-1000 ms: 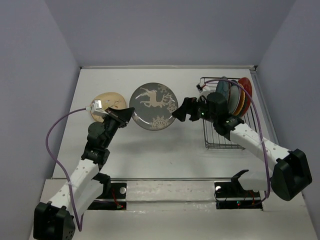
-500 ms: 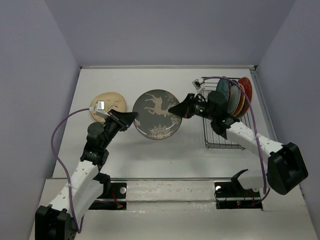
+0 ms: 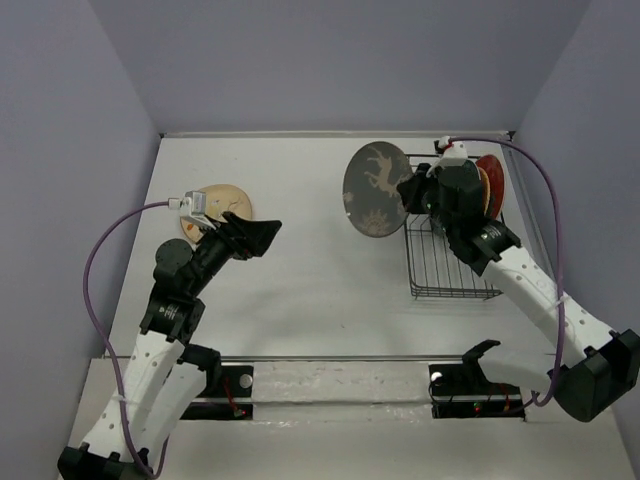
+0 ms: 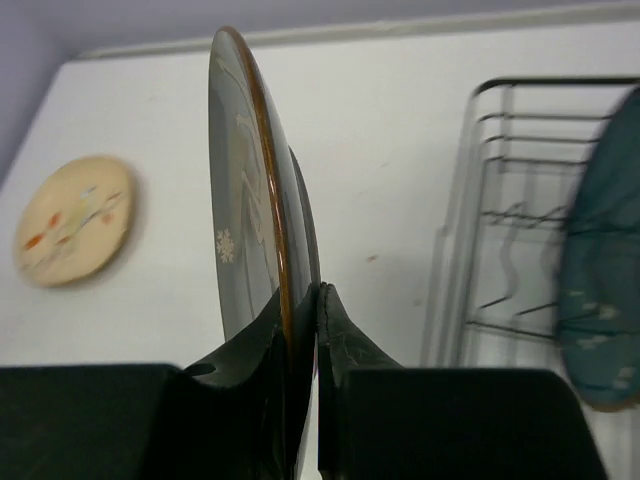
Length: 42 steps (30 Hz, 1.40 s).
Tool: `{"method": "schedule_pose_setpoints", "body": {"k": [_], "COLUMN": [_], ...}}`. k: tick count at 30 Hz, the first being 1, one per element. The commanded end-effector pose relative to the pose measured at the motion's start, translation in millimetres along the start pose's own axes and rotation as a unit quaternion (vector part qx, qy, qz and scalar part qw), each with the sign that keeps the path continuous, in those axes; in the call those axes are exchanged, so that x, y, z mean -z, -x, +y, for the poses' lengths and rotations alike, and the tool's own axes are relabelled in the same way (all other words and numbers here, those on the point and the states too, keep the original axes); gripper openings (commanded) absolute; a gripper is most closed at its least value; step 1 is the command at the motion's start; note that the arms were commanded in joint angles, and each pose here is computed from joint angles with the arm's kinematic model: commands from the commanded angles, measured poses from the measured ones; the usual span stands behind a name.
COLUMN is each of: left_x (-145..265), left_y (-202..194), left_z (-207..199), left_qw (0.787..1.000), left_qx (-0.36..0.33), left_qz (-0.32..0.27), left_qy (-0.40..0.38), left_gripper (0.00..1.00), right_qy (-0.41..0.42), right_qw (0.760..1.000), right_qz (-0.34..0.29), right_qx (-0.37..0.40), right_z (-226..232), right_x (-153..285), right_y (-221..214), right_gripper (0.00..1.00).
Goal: Load the plates into the dish rack
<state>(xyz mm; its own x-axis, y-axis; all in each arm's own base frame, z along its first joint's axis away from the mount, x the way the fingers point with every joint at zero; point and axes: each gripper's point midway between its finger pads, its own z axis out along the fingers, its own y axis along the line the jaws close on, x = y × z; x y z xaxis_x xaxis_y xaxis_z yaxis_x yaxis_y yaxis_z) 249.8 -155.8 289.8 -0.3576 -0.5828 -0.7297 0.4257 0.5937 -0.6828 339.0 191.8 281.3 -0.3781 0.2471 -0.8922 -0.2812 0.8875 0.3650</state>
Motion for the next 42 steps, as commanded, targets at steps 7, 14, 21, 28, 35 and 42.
{"method": "schedule_pose_setpoints", "body": {"k": [7, 14, 21, 28, 35, 42], "left_x": [31.5, 32.6, 34.7, 36.7, 35.0, 30.4], "left_y": [-9.7, -18.8, -26.3, -24.9, -26.1, -30.6], "left_z": [20.0, 21.2, 11.1, 9.3, 12.8, 17.0], "left_qw": [0.985, 0.984, 0.984, 0.985, 0.985, 0.985], "left_qx": [-0.152, -0.159, -0.160, -0.160, -0.158, -0.152], "left_qz": [0.063, 0.056, 0.063, 0.058, 0.061, 0.075], "left_qy": [0.061, 0.055, 0.036, 0.036, 0.043, 0.045], "left_gripper": [0.99, 0.99, 0.99, 0.99, 0.99, 0.99], "right_qy": [-0.334, -0.400, -0.423, -0.398, -0.385, -0.368], "right_qw": [0.915, 0.873, 0.856, 0.872, 0.885, 0.905], "right_qz": [-0.163, -0.138, -0.105, -0.074, -0.042, -0.035], "right_qx": [0.154, 0.242, 0.278, 0.276, 0.259, 0.212], "right_z": [-91.3, -103.6, -112.5, -122.9, -141.1, -148.5], "right_x": [40.1, 34.0, 20.4, -1.1, -17.8, -24.8], "right_y": [148.1, 165.6, 155.2, 116.0, 76.9, 51.6], "right_gripper": [0.07, 0.07, 0.07, 0.07, 0.07, 0.07]}}
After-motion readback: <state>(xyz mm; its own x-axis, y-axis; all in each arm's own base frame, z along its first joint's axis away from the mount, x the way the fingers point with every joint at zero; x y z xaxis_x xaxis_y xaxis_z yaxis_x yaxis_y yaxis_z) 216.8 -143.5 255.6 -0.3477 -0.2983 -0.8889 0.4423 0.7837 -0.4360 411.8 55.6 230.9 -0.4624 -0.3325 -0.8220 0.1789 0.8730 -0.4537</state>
